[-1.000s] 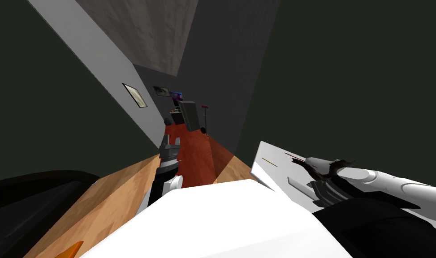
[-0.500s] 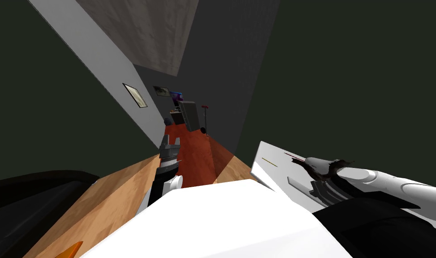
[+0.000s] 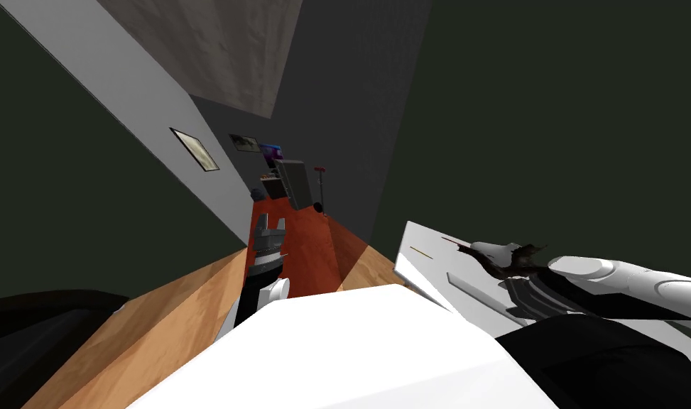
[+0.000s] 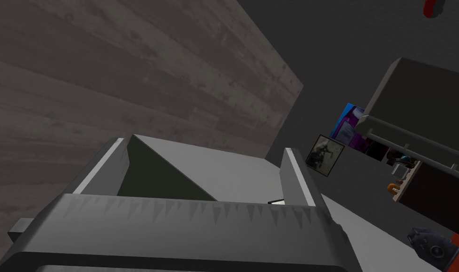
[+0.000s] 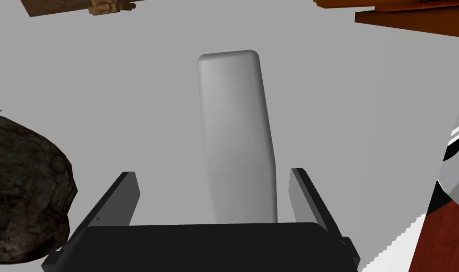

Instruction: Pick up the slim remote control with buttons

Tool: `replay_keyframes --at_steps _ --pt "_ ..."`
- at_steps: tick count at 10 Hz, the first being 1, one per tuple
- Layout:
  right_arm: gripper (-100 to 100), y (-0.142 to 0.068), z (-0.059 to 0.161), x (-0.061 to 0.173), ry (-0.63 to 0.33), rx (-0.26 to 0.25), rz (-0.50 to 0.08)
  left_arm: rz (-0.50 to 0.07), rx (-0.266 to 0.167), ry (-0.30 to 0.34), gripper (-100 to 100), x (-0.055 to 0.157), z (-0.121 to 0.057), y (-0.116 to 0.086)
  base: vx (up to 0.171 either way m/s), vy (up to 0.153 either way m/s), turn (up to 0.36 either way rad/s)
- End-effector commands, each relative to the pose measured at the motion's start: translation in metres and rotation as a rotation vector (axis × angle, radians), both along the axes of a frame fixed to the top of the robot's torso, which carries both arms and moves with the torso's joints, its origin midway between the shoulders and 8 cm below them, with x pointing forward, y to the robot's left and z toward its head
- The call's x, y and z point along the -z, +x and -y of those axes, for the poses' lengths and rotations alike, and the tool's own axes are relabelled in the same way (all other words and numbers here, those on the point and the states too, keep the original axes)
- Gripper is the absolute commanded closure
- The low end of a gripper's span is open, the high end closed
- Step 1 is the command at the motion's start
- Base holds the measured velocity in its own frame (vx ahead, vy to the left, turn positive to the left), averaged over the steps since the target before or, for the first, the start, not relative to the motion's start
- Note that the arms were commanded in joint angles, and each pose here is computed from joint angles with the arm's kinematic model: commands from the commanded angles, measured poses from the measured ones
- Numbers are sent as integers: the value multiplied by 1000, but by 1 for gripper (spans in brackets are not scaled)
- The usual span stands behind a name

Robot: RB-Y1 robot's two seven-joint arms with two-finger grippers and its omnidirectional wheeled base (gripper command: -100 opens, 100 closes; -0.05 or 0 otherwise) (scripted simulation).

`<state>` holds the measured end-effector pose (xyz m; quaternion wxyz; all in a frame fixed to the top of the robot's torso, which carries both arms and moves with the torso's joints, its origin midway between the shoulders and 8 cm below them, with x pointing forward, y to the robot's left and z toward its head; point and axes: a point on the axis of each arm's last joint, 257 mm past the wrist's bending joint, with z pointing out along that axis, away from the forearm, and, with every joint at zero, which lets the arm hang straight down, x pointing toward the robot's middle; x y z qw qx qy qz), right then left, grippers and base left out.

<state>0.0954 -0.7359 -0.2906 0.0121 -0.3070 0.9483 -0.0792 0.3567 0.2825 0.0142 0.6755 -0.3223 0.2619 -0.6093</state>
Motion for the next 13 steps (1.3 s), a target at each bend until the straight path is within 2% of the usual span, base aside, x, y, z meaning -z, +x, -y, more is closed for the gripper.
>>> replay_keyframes --at_steps 1,3,6,7,8,11,12,13 --pt "-100 5 12 -14 -34 14 11 0 0 0 0 0 0 0 14 -2 -164" --pt "-100 11 31 -36 -81 44 38 0 0 0 0 0 0 0 13 -12 -215" --pt "-100 19 42 -50 -104 63 69 0 0 0 0 0 0 0 -7 -7 -63" --pt "-100 21 31 -45 -68 55 65 0 0 0 0 0 0 0 -73 -13 59" --pt "-100 14 16 -30 -26 45 40 0 0 0 0 0 0 0 -90 -43 300" --pt "-100 11 9 -23 -9 41 31 0 0 0 0 0 0 0 -22 -36 59" --pt "-100 4 -4 -10 26 32 11 0 0 0 0 0 0 0 -2 -14 163" --pt "-100 4 -4 -10 26 32 11 0 0 0 0 0 0 0 -4 -17 96"
